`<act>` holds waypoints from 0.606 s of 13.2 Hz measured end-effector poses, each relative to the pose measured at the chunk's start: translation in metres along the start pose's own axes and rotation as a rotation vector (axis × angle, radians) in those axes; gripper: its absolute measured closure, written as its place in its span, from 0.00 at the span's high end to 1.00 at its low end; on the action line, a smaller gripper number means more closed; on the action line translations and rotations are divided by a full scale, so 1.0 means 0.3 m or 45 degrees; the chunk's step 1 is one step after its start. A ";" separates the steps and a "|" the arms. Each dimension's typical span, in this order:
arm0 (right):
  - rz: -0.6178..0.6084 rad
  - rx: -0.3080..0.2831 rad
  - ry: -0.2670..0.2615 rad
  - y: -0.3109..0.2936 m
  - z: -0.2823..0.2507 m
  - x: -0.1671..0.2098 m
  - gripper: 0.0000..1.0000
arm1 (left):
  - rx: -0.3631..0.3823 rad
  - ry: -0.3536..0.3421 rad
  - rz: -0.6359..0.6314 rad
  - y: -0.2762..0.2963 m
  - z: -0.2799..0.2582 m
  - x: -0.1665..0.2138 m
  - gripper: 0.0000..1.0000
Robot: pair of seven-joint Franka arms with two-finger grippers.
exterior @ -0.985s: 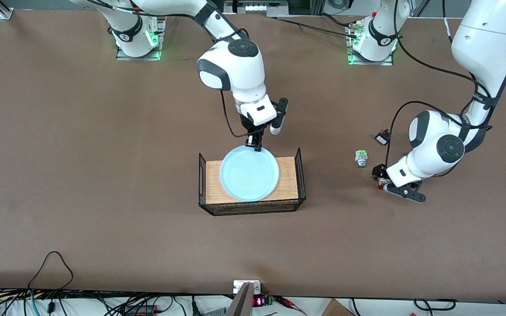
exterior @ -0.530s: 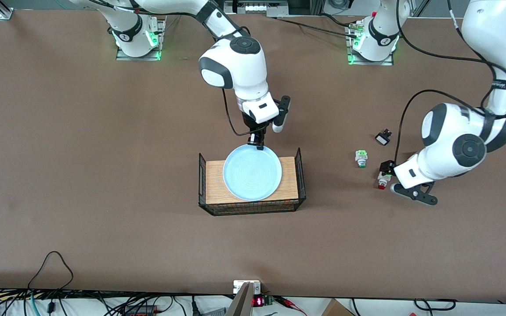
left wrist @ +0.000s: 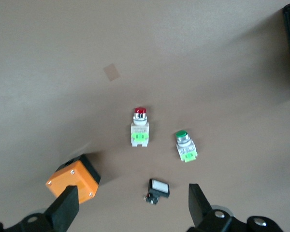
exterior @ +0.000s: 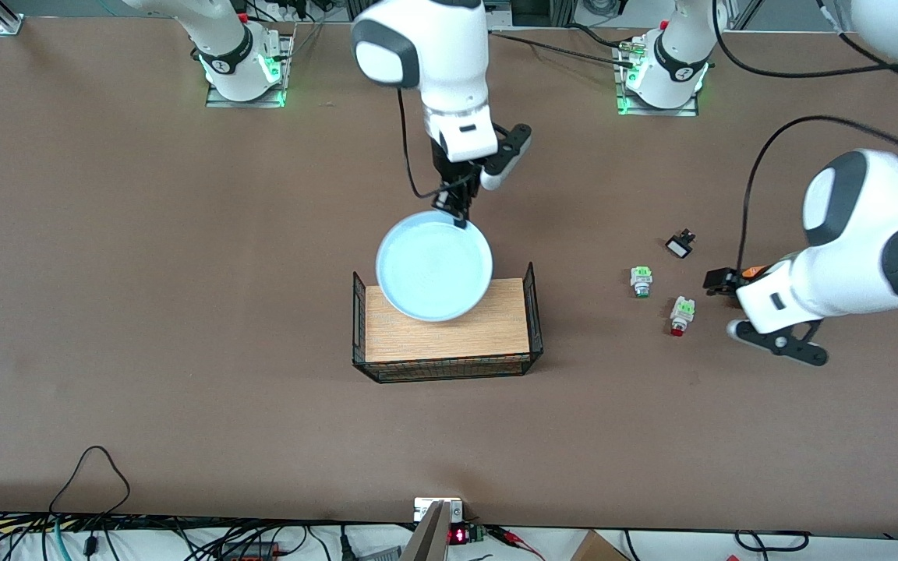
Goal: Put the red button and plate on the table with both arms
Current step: 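Lift the plate with the right gripper while the left gripper withdraws, then carry the blue plate out of the basket beside it with the right gripper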
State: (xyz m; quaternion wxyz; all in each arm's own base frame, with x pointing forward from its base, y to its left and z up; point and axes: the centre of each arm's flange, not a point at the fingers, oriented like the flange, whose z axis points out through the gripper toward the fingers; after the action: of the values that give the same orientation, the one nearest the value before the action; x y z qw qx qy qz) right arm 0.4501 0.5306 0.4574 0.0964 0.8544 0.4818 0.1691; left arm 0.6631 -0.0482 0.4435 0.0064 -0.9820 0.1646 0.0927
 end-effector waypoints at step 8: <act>0.313 -0.074 -0.416 0.450 0.042 -0.336 0.02 | -0.003 0.084 -0.195 0.117 -0.456 -0.285 1.00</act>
State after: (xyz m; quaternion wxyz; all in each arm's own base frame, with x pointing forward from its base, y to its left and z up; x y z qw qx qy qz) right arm 0.5134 0.3745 0.4703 0.1764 0.9197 0.3468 0.0527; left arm 0.5970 -0.0598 0.5942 0.0069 -0.9942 0.0889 0.0597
